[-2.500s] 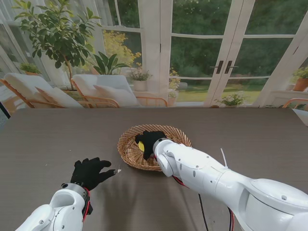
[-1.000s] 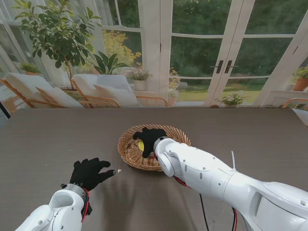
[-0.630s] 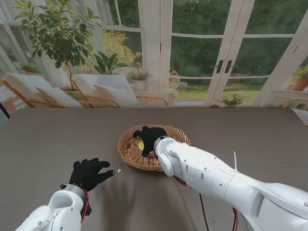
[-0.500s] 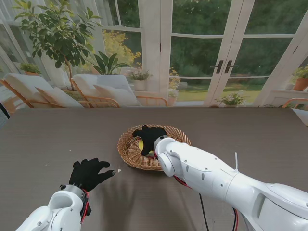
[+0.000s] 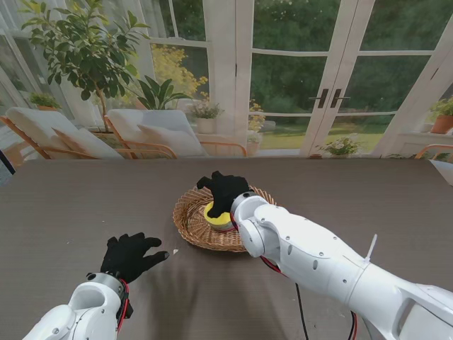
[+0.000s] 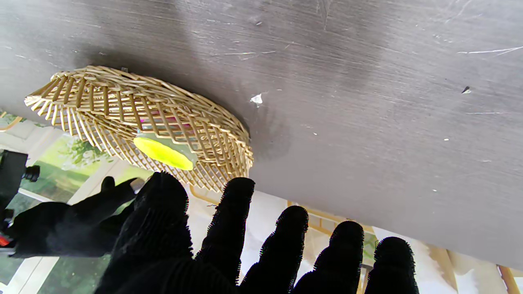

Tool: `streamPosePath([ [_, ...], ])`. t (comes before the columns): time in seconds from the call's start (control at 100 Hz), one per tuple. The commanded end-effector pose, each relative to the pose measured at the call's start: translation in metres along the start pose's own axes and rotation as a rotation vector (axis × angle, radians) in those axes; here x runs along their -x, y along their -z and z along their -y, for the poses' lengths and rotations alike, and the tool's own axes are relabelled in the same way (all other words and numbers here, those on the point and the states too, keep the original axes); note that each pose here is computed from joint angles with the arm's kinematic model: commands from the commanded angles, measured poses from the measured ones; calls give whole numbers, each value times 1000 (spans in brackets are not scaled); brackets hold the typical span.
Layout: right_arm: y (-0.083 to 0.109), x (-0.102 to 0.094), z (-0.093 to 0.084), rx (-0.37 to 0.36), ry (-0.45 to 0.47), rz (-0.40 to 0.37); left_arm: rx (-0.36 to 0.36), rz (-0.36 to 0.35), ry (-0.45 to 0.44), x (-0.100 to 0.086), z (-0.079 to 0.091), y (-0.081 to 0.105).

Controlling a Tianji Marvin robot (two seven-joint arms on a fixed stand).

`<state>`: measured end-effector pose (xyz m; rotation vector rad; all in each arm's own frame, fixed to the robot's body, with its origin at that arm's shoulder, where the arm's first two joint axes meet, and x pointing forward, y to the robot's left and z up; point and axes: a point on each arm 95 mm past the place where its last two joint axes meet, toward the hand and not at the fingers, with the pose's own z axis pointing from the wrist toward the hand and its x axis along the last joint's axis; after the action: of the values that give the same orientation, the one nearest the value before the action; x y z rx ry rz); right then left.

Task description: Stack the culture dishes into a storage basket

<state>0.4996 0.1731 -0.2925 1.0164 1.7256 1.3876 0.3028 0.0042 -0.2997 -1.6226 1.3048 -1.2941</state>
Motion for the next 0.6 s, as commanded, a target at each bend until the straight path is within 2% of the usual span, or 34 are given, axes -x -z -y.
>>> streamPosePath([
  [0.0,7,3,0,11,-12,4,13,-8,7,-2,-1,2],
  [0.11,22,8,-9,56,-92,9,10,-17,7,-2,-1,2],
  [0.28,56,21,-27,128,-188,7,6,-41,1,-4,1,3],
  [0.59,107,47,-36,215,-343,3,-2,-87,-8,-14,6,2],
])
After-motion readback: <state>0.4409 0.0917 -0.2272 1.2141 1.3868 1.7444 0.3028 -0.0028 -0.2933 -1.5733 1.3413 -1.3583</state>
